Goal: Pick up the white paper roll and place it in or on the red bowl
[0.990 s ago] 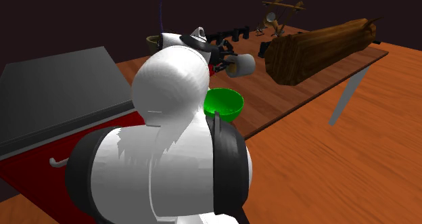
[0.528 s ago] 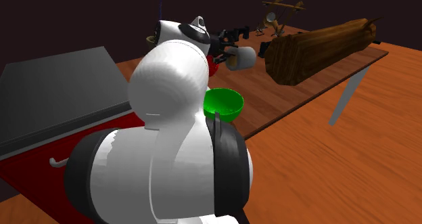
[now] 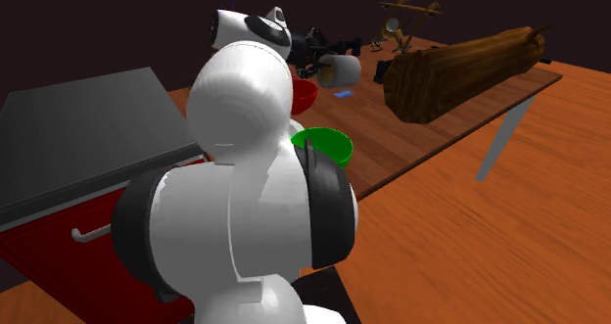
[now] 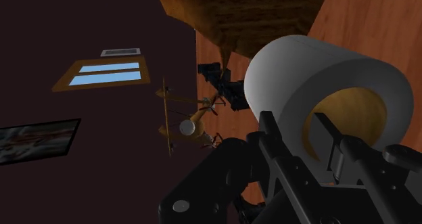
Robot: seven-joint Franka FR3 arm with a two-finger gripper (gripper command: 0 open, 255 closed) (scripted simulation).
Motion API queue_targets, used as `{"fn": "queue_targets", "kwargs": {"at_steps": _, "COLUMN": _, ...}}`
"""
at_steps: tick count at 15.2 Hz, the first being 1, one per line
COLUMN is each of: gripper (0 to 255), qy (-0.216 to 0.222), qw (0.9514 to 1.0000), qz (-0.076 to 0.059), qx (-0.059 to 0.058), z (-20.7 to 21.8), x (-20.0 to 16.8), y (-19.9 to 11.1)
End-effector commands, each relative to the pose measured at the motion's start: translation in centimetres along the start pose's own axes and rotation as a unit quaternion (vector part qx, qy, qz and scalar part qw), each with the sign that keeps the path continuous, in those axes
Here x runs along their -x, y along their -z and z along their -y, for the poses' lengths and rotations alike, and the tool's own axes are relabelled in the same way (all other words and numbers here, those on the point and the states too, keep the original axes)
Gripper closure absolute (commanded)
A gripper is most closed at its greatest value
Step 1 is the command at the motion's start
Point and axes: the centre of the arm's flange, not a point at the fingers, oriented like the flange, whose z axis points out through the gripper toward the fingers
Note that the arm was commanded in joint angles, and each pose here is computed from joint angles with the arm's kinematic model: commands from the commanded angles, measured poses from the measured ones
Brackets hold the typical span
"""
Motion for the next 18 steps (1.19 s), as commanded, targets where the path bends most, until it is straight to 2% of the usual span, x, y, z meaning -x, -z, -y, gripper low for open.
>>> {"fn": "queue_targets", "kwargs": {"at_steps": 1, "gripper": 255, "qy": 0.0, "qw": 1.0, "qz": 0.0, "qx": 0.0, "z": -0.3, "x": -2.4, "y": 0.5}}
{"fn": "queue_targets", "kwargs": {"at_steps": 15, "gripper": 255, "qy": -0.001, "qw": 1.0, "qz": 0.0, "qx": 0.0, "z": -1.9, "x": -20.2, "y": 4.6}}
{"fn": "queue_targets", "kwargs": {"at_steps": 18, "gripper": 255, "qy": 0.0, "qw": 1.0, "qz": 0.0, "qx": 0.0, "z": -0.4, "x": -20.2, "y": 4.0}}
